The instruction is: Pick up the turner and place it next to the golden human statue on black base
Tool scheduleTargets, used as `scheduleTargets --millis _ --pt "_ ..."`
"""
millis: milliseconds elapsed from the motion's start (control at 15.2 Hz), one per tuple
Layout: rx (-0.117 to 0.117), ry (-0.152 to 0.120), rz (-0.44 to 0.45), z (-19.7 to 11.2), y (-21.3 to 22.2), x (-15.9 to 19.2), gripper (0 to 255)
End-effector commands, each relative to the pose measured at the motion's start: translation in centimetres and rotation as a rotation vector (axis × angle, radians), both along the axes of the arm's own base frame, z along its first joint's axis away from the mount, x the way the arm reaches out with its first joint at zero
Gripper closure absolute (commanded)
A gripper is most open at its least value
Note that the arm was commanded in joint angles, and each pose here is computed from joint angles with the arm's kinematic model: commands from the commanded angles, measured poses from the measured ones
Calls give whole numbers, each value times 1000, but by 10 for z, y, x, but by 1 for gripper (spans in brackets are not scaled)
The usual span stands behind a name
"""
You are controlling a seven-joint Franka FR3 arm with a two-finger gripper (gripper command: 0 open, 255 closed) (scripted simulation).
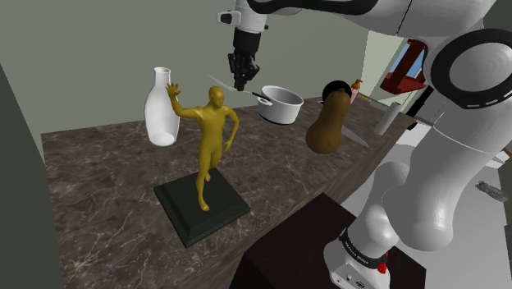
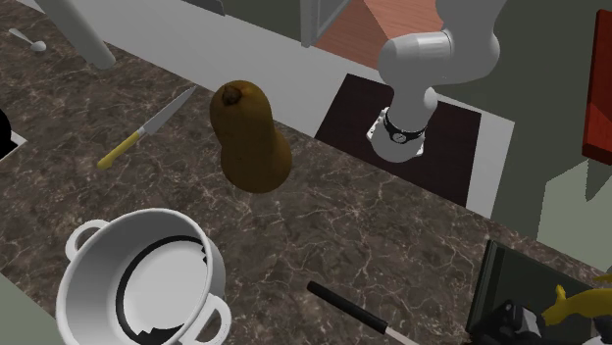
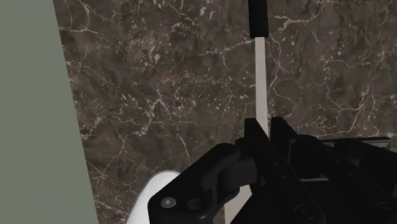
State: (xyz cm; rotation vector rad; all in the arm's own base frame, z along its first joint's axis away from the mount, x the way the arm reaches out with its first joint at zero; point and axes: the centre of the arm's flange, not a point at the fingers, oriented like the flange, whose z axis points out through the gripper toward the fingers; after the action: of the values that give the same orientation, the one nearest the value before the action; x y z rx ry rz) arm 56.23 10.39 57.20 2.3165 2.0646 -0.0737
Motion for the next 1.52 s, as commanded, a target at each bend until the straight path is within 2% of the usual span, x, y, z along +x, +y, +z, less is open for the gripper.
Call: scheduleTargets --millis 0,1452 --pt "0 0 0 -11 -1 0 255" --pt "0 0 0 -127 -1 0 255"
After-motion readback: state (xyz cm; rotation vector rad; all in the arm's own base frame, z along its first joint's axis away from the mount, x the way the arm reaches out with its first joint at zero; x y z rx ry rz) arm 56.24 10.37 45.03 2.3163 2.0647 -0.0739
